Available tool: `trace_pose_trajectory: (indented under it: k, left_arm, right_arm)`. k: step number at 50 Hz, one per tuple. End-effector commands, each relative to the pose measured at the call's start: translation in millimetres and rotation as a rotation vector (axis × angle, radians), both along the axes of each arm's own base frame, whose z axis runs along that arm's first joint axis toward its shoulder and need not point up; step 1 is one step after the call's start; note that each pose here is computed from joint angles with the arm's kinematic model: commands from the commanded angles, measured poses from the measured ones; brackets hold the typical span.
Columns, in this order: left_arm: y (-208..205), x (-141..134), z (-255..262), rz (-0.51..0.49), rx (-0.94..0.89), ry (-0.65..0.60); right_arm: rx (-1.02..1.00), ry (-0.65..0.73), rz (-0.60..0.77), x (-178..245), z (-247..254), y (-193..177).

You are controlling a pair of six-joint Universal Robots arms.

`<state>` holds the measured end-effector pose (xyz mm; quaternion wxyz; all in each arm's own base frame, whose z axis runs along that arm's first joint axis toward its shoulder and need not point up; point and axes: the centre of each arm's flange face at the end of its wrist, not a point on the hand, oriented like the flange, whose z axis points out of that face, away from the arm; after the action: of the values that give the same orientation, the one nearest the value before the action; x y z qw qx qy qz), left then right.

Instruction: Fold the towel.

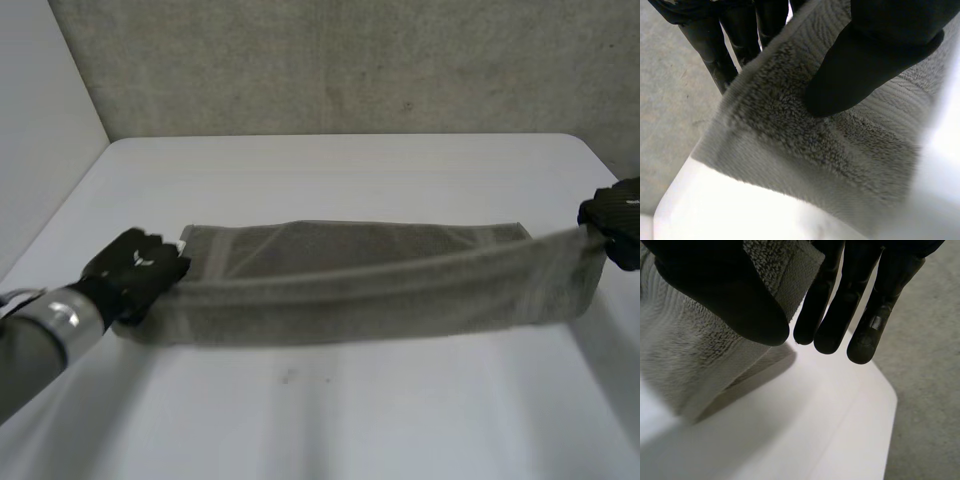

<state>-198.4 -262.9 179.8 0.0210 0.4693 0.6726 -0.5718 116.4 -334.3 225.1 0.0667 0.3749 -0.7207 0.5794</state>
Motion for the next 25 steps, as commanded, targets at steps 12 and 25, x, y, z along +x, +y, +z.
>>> trace_pose_trajectory:
  k: [12,25]
  left_arm:
    - [-126,-57,-34,-0.04,-0.103,0.074]
    - [-156,-68,-65,0.006,-0.103,0.092]
  right_arm:
    - [-0.096,-0.093,-0.073,38,-60,-89]
    - [-0.185,-0.078,-0.123,44,-76,-119]
